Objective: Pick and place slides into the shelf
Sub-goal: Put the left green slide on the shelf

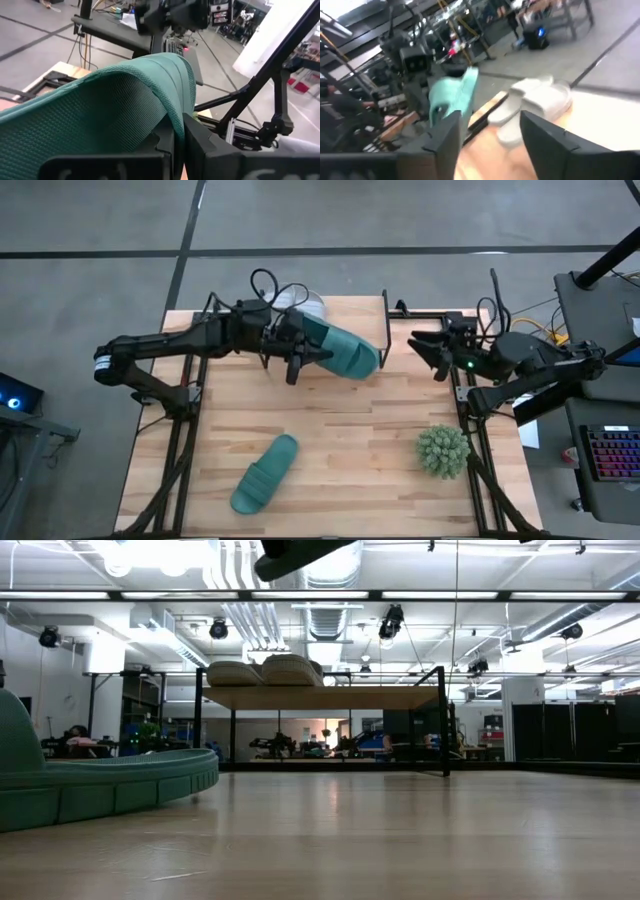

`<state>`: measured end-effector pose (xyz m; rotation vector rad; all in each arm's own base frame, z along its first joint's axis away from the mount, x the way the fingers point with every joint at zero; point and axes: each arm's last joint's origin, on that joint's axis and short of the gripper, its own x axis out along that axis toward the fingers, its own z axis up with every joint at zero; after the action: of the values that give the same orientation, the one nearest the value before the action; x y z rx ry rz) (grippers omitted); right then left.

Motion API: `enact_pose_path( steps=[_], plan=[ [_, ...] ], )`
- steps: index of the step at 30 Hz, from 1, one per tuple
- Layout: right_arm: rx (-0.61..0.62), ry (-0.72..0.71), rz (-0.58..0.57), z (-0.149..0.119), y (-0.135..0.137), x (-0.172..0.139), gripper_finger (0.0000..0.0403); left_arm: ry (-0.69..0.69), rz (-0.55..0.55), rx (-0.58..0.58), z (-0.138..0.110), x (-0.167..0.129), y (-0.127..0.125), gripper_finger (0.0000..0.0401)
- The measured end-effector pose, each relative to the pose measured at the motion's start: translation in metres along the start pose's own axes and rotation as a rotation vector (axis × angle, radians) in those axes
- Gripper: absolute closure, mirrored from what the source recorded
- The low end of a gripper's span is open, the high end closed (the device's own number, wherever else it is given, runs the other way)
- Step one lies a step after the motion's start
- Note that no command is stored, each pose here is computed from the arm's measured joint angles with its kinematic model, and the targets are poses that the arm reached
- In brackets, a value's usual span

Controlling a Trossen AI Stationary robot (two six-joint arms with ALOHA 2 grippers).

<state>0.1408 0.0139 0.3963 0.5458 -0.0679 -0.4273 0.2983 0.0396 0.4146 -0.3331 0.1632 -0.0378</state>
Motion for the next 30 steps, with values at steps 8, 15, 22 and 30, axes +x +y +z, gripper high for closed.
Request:
enact_pose_path(
  steps=[8,15,22,30],
  plan=[
    [0.165,0.137,0.059,-0.011,0.006,0.009,0.0123,-0.018,0.008,0.033,0.009,-0.004,-0.003,0.0401],
    [0.220,0.195,0.083,-0.016,0.008,0.016,0.0098,0.043,0.024,0.064,0.001,-0.003,-0.001,0.0401],
    [0.277,0.249,0.077,-0.020,0.005,0.031,0.0100,0.049,0.024,0.065,0.001,-0.003,-0.001,0.0401],
    [0.260,0.248,0.118,-0.022,0.007,0.053,0.0106,0.048,0.022,0.066,0.001,-0.003,-0.001,0.0401]
  ],
)
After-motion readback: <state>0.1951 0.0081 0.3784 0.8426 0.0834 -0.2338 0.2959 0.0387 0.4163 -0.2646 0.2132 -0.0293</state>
